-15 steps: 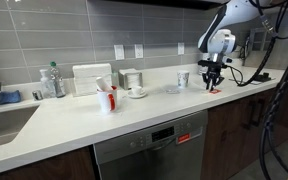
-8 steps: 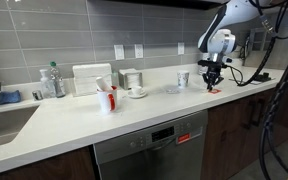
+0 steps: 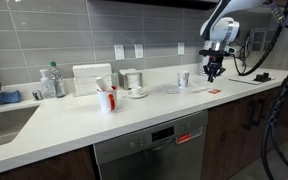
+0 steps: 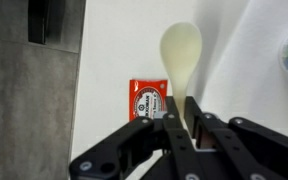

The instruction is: Put the plastic spoon on the paper cup

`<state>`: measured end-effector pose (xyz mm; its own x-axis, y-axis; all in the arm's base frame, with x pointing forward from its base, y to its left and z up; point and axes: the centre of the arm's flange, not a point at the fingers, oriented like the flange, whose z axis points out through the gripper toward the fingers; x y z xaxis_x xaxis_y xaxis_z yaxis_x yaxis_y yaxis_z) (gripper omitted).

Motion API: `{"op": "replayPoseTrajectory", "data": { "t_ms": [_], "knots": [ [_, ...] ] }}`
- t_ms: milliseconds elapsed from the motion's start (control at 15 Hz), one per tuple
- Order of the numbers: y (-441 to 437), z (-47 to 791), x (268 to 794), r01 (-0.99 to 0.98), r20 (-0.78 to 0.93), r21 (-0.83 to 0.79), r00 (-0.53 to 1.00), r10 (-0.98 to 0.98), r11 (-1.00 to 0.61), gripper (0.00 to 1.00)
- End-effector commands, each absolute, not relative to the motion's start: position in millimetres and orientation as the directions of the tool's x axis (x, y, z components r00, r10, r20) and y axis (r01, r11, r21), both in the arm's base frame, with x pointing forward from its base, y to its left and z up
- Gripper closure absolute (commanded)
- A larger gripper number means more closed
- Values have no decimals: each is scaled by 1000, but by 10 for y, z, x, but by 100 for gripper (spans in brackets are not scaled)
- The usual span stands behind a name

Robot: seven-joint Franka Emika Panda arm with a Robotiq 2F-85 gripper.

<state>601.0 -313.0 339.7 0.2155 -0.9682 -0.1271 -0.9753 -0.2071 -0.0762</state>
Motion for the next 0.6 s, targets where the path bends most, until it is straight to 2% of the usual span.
{"op": "replayPoseTrajectory", "data": {
  "t_ms": [0,533],
  "knots": [
    [-3110,3880,5995,-982,-159,-107,168,-973,-153,96],
    [-2870,4596,6390,-928,-183,-370,110,-977,-35,96]
  ]
}}
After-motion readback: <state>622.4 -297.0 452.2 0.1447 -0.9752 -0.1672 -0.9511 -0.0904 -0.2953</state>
